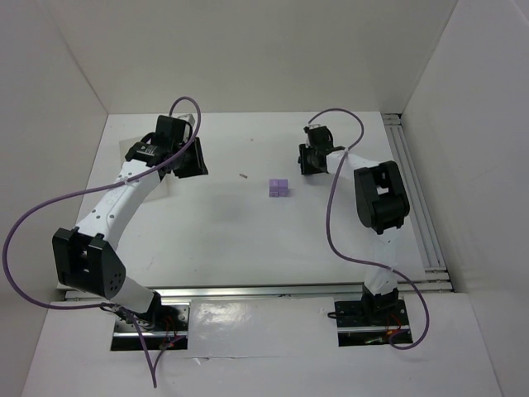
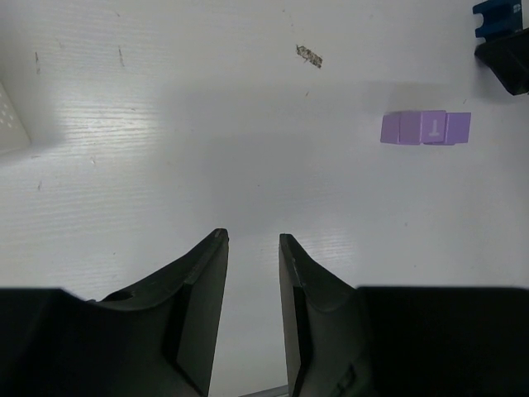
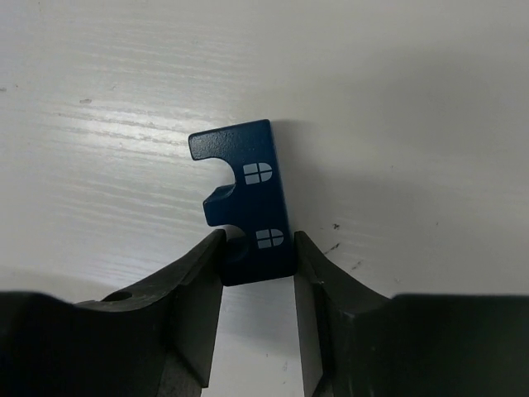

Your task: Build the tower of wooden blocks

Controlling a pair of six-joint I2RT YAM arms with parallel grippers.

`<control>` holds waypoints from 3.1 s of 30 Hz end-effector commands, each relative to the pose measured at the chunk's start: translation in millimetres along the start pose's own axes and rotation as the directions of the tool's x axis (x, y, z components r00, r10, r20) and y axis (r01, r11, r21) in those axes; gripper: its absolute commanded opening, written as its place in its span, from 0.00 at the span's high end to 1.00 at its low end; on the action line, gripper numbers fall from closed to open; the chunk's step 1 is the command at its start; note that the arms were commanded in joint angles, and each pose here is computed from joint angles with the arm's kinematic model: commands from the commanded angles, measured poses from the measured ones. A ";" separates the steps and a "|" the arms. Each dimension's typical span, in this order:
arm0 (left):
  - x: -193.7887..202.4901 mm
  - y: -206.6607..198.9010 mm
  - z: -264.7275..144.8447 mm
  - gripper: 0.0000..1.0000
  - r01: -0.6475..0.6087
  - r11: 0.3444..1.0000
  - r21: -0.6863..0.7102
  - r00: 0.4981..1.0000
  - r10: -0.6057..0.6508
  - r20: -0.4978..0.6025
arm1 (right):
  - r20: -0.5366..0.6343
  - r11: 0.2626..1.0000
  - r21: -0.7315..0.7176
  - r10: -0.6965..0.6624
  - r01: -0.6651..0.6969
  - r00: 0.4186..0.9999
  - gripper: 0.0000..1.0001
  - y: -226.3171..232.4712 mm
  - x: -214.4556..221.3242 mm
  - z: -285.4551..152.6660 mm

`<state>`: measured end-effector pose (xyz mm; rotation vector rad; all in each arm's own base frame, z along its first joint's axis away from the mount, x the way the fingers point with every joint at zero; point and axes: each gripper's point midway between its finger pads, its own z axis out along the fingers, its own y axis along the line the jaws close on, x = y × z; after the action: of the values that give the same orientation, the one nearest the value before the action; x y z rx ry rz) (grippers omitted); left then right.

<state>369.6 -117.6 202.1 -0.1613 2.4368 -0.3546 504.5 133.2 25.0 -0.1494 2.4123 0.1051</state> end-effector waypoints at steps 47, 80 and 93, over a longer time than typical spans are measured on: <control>-5.1 -3.0 -9.1 0.56 -0.021 0.999 0.045 0.999 0.020 0.030 | -0.337 0.721 -0.051 0.639 -0.691 0.691 0.24 -38.3 134.7 -153.2; -0.3 -12.8 -9.1 0.56 -0.041 0.997 0.064 0.999 0.040 0.021 | -0.097 0.949 0.103 0.307 -0.298 0.947 0.05 -15.3 77.7 -166.4; 0.4 -11.0 -5.8 0.56 -0.031 0.998 0.052 0.999 0.030 0.016 | -0.162 0.993 0.066 0.110 -0.100 0.981 0.00 -11.8 85.0 -137.9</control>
<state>363.8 -125.8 197.0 -0.1318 2.4581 -0.3930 339.6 94.5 64.7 0.0807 2.6353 0.0548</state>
